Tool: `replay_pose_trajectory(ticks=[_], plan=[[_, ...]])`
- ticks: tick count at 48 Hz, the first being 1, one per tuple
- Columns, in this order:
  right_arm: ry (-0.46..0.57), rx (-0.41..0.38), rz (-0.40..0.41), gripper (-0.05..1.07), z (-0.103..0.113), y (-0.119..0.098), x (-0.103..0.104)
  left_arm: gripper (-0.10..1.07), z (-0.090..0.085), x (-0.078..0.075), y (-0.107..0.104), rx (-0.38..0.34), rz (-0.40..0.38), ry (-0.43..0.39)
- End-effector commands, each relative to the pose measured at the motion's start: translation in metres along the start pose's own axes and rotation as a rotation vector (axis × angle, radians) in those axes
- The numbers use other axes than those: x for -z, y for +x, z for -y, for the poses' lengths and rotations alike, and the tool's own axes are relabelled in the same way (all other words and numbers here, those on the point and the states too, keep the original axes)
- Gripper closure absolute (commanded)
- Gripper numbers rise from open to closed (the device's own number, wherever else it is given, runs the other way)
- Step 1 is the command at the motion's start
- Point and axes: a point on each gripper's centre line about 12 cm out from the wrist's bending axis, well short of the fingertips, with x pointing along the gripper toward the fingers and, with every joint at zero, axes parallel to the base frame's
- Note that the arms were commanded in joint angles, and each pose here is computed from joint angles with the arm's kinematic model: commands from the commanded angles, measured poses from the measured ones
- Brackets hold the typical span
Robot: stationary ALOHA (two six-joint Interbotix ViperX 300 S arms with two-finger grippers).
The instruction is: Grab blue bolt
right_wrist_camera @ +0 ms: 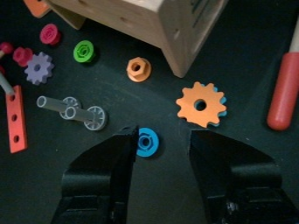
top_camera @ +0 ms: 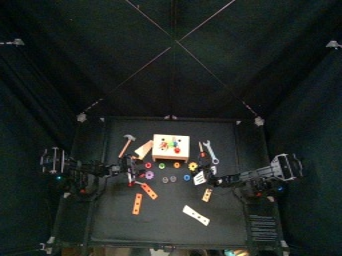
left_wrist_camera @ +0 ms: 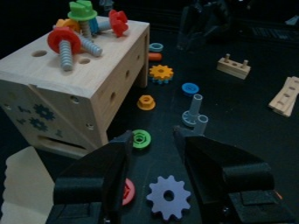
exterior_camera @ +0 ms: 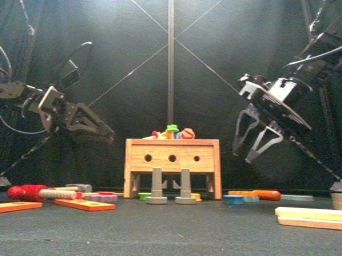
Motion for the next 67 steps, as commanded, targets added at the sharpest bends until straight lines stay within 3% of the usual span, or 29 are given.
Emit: replay_pose_trajectory(ticks=[1,6,15,27,39,56,67], plan=[[0.005,0.012,-0.021,0.22,-0.012,-0.006,-0.014,0.16,0.000,-0.005,0.002,-0.003,0.014,-0.001],[-0.068,0.054,-0.082,0.22,-0.019,-0.009,-0.018,0.16,0.000,-0.004,0.002,-0.002,0.011,0.000],[-0.247,0.058,-0.173,0.23,-0.033,0.000,-0.011,0.16,0.000,-0.003,0.000,-0.003,0.009,-0.001],[-0.299,0.081,-0.205,0.22,-0.038,0.025,0.003,0.16,-0.006,-0.006,-0.008,-0.023,0.023,-0.009],[-0.307,0.099,-0.230,0.22,-0.036,0.035,0.013,0.16,-0.016,-0.004,-0.018,-0.080,0.025,-0.046],[-0.336,0.115,-0.266,0.11,-0.030,0.053,0.027,0.16,-0.016,-0.002,-0.018,-0.081,0.004,-0.049],[-0.338,0.122,-0.262,0.11,-0.024,0.059,0.025,0.16,-0.016,-0.002,-0.018,-0.082,0.005,-0.050]])
